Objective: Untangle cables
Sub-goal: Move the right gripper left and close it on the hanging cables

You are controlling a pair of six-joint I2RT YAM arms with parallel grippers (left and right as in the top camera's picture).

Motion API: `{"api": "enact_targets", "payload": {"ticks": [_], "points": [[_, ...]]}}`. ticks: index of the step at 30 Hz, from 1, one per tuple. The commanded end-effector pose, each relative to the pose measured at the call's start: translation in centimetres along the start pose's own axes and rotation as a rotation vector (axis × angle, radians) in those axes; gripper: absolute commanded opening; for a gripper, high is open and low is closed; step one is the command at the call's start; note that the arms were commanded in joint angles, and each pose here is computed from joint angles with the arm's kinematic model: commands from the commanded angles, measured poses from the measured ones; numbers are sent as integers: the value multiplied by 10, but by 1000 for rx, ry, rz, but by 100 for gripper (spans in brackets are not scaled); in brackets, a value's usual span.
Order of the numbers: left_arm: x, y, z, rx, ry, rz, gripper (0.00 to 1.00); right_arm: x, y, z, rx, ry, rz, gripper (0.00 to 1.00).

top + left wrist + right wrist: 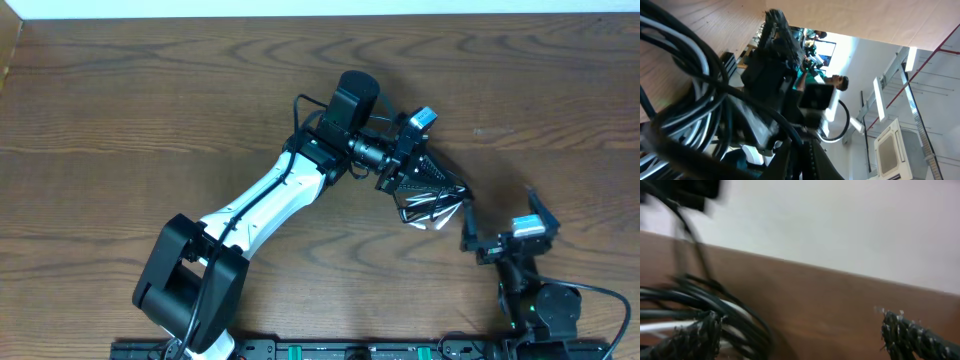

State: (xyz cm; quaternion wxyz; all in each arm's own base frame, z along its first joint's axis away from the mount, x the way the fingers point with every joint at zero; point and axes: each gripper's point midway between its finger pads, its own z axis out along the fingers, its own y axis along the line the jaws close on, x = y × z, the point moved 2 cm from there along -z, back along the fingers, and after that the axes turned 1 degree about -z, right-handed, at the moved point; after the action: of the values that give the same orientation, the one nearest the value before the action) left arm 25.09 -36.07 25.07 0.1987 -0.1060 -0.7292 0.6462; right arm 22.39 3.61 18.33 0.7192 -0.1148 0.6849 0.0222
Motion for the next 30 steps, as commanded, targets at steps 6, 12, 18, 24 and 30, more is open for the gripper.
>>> {"api": "enact_targets", "payload": {"ticks": [6,12,18,24,30], "points": [[9,-18,-4,16,15,44,8,-26,38,-7,-270,-85,235,99],[9,-18,-4,16,14,45,8,-71,28,1,-274,3,382,99],[9,-18,-4,16,15,49,8,-93,36,22,-373,248,464,99],[9,-18,-4,16,15,48,7,-103,53,42,-529,455,568,99],[5,-18,-11,19,-2,30,8,-107,69,54,-675,522,706,99]]}}
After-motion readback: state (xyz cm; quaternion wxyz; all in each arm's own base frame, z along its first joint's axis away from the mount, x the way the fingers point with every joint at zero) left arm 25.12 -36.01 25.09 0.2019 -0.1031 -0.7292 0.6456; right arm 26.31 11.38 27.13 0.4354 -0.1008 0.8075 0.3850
